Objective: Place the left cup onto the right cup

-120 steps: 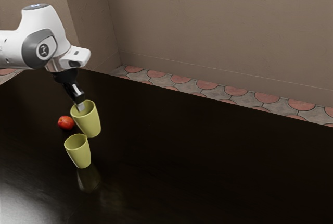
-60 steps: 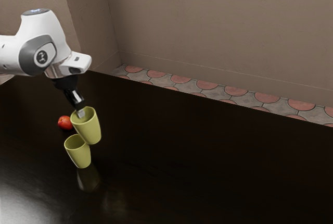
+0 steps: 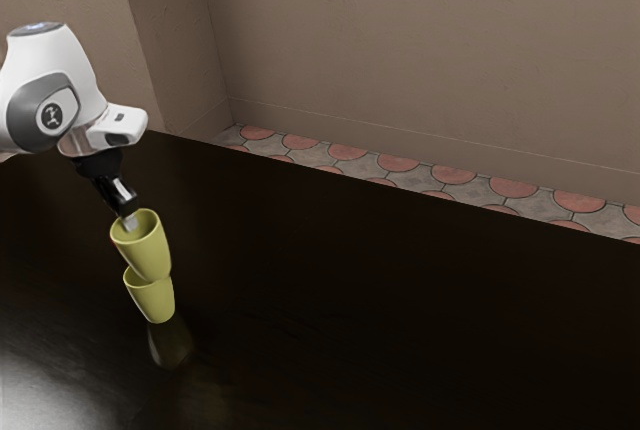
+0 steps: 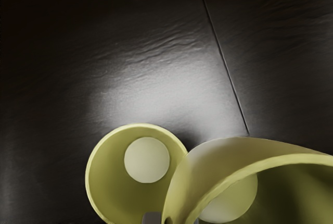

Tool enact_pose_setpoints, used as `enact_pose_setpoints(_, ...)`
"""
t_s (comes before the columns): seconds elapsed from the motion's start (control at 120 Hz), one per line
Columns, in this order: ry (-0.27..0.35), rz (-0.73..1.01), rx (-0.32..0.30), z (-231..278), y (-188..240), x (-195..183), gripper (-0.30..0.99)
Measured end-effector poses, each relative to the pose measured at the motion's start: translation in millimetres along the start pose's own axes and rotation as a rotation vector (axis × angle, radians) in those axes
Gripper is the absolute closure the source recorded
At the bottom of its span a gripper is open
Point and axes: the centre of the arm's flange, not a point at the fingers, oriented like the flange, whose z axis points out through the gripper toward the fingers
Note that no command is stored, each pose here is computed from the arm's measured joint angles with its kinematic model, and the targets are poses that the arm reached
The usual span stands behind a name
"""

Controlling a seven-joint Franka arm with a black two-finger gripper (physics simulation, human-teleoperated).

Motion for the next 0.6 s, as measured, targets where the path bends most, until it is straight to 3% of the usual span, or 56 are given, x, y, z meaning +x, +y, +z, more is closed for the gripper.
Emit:
enact_pose_setpoints(0.217,-0.03,-0.028,-0.003,18.7,-12.8,-0.9,0.79)
enact_pose_setpoints(0.6,-0.026,-0.093,0.006,22.0,-39.3,-9.9,0.79)
